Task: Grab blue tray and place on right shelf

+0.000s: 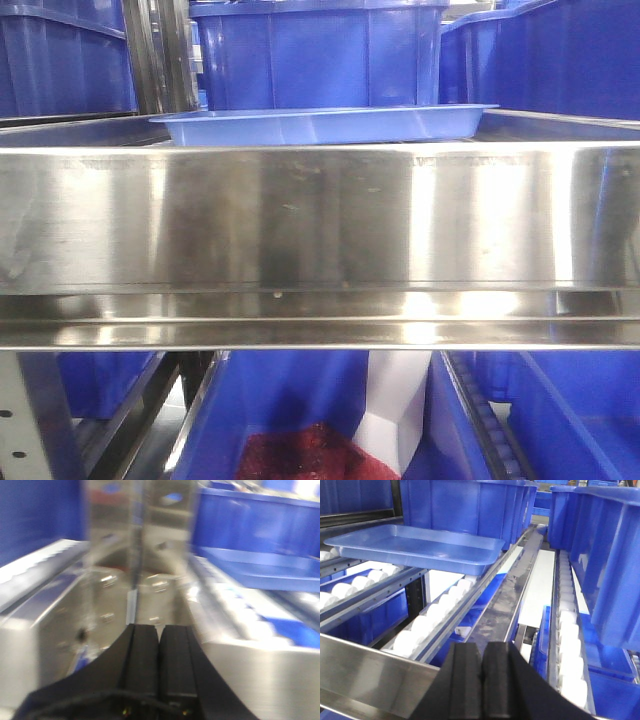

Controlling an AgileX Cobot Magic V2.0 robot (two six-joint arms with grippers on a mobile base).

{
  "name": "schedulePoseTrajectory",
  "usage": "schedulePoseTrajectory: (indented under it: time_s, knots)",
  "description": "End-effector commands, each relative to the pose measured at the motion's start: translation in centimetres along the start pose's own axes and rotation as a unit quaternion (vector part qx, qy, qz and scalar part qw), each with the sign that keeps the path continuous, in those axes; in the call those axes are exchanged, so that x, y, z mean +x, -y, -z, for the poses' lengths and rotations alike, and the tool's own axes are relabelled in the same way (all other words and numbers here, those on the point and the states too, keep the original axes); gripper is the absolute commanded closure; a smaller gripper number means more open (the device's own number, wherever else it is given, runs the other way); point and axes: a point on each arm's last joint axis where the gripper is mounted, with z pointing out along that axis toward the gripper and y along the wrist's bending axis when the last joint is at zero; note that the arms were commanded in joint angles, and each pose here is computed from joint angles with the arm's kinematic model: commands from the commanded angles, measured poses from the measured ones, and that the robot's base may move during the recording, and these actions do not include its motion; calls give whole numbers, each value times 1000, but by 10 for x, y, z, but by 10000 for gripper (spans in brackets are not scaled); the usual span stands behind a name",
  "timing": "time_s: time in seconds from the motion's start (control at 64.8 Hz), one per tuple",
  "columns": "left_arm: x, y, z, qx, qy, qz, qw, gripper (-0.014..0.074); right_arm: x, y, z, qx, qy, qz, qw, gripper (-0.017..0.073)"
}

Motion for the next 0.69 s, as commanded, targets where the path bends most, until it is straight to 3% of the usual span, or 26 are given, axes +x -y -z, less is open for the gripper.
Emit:
schedulePoseTrajectory:
  time_s: [0.0,0.062,0.093,0.679]
  knots:
    - [-5,-1,0,-1,92,2,996,642,-17,-1,2,-7,54,14,998,503]
    - [6,-3,-2,-2,107,2,994,642,-17,-1,2,-7,54,14,998,503]
    - [8,-3,-2,-3,83,2,997,642,-17,-1,2,-7,54,14,998,503]
    - [9,-3,-2,-3,81,2,997,642,-17,-1,2,-7,54,14,998,503]
